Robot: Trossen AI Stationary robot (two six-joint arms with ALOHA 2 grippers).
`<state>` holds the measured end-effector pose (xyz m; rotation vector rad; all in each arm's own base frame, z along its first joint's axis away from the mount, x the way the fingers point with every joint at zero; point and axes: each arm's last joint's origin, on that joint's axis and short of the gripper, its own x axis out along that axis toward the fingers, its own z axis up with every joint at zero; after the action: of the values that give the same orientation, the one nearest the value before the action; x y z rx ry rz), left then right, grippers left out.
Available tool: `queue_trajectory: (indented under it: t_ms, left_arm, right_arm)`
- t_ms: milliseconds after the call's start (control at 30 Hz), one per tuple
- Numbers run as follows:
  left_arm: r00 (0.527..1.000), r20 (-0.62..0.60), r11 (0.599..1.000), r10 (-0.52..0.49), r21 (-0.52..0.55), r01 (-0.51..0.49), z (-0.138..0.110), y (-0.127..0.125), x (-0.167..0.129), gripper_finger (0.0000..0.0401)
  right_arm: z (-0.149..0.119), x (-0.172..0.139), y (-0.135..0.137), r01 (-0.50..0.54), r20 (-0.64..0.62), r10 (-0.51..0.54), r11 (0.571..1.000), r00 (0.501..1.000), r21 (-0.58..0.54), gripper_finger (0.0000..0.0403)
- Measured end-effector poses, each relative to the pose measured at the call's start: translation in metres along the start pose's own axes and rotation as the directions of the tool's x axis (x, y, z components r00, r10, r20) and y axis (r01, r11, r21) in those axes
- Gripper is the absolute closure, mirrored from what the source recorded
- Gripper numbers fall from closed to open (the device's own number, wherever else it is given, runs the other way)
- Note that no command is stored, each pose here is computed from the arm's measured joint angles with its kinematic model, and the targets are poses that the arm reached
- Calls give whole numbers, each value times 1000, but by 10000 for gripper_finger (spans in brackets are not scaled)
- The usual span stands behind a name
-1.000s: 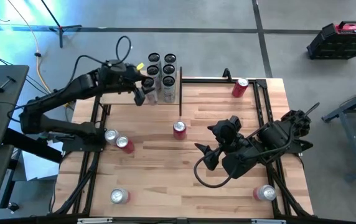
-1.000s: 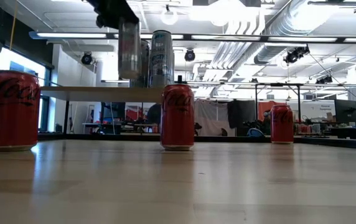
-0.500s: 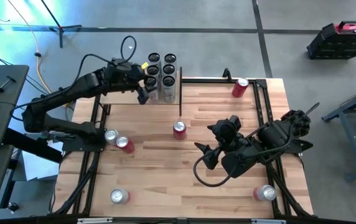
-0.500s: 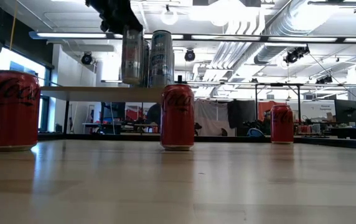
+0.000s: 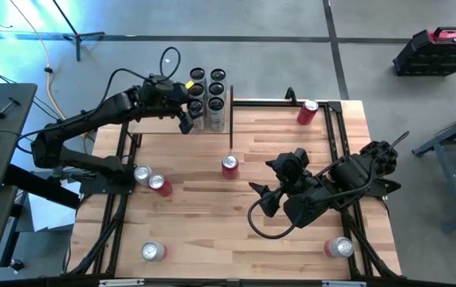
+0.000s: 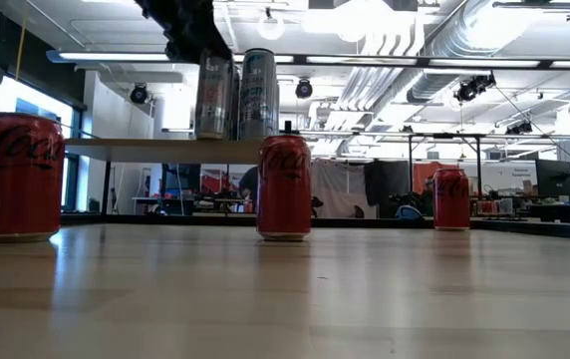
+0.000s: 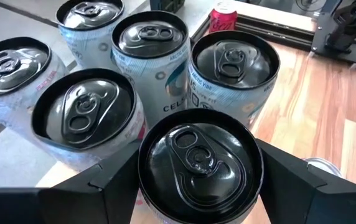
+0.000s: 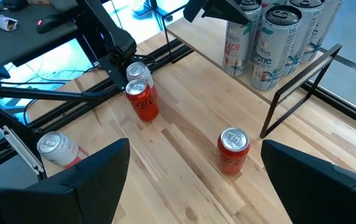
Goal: Place canned beverage on shelf
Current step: Put the pink soda can on the shelf aligned with the other pink soda cans
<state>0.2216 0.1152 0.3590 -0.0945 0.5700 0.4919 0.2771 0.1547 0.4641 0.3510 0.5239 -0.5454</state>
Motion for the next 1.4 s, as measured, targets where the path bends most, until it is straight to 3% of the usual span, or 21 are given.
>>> queue_trajectory:
  t_ms: [1400]
  left_arm:
    - [1000,6,1000,23,11,-23,1,2,-1,108]
  right_arm:
    - [0,0,0,0,0,0,1000,1000,1,54]
